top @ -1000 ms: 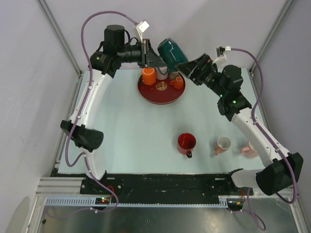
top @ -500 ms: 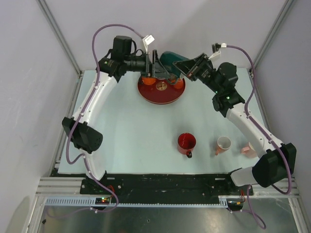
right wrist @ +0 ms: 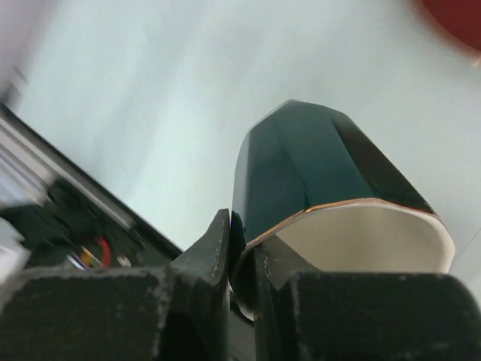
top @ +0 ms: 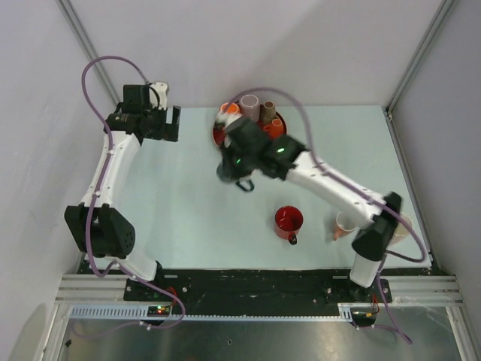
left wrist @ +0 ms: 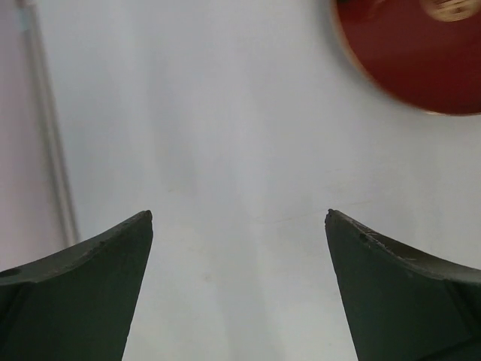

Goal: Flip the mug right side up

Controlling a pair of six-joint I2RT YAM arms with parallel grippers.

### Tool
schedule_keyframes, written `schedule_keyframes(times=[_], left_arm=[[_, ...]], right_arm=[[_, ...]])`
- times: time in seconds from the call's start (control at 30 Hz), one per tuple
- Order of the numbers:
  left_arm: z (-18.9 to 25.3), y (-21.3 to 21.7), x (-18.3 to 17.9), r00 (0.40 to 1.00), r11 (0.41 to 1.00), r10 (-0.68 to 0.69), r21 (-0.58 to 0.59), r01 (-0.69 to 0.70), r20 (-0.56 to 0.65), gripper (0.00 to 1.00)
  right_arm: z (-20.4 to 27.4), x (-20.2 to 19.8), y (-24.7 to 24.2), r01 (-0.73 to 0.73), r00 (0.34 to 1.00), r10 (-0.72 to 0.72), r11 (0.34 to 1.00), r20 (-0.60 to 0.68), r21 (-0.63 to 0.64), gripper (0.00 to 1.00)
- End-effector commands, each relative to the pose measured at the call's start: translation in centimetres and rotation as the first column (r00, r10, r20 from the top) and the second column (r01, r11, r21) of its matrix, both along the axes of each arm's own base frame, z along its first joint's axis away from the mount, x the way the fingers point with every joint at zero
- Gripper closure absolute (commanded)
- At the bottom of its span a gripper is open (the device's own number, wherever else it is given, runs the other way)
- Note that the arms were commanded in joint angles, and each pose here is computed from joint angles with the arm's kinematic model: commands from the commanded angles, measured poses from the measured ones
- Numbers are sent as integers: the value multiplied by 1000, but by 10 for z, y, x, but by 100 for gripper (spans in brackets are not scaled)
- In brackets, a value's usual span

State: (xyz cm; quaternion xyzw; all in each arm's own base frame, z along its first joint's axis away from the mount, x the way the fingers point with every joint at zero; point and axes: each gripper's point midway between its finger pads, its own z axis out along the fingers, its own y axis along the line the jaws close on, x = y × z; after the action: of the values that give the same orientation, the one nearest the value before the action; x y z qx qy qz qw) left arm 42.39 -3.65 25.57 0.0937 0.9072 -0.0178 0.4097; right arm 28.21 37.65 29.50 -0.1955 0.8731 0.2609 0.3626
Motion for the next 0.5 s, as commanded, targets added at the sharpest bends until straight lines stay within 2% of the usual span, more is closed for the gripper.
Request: schedule_keyframes(times=[0.0, 0.17, 0.33, 0.47], left_arm=[[9, 47, -2, 994, 975, 102, 194, -109, 42, 0], [4, 41, 1, 996, 983, 85, 160, -89, 28, 0], [0, 39, 0, 997, 985, 78, 153, -80, 18, 0], [-1, 38, -1, 997, 985, 74, 153, -75, 15, 0]], right_arm=[[-90, -42, -22, -120, 987, 64, 907, -150, -404, 100], [-133, -71, 2, -224, 957, 106, 859, -269, -460, 100], [-160, -76, -2, -220, 947, 52, 823, -316, -524, 100], [-174, -79, -2, -242, 933, 49, 820, -358, -518, 100]])
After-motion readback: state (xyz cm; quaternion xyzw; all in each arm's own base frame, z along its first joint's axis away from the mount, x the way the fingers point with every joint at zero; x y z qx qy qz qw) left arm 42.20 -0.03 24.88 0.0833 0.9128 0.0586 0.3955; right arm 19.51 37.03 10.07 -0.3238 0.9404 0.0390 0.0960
